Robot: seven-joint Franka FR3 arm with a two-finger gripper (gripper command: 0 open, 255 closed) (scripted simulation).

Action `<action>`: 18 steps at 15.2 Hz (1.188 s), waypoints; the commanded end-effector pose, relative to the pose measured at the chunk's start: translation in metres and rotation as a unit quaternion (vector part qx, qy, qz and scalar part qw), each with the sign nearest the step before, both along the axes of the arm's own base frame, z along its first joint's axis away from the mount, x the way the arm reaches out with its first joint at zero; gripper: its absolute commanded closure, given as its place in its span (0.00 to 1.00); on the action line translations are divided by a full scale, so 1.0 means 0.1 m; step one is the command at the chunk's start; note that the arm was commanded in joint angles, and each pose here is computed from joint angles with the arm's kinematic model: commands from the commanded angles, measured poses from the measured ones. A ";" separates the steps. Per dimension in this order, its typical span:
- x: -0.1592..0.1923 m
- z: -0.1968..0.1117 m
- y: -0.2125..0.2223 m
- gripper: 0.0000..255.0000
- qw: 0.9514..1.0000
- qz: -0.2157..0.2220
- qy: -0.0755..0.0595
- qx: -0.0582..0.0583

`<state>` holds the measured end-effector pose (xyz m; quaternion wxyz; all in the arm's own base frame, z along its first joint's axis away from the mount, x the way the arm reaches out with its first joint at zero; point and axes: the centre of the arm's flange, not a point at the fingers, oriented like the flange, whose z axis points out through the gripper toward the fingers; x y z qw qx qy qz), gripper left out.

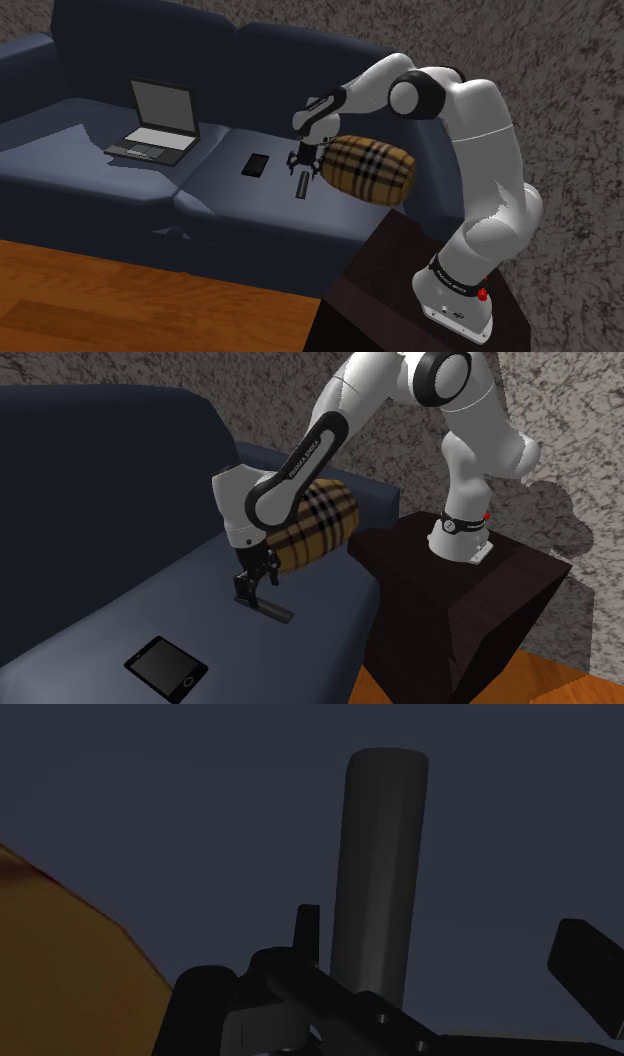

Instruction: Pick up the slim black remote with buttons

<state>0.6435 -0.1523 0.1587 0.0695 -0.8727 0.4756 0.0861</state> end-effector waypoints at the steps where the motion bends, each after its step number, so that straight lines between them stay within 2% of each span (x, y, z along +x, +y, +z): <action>1: -0.02 -0.24 -0.14 0.00 1.000 -0.012 0.008 -0.001; 9: -0.02 -0.59 -0.14 0.00 1.000 -0.012 0.008 -0.001; 10: -0.01 -0.58 -0.13 1.00 1.000 -0.012 0.008 -0.001; 18: 0.00 -0.62 -0.13 1.00 1.000 -0.012 0.008 -0.001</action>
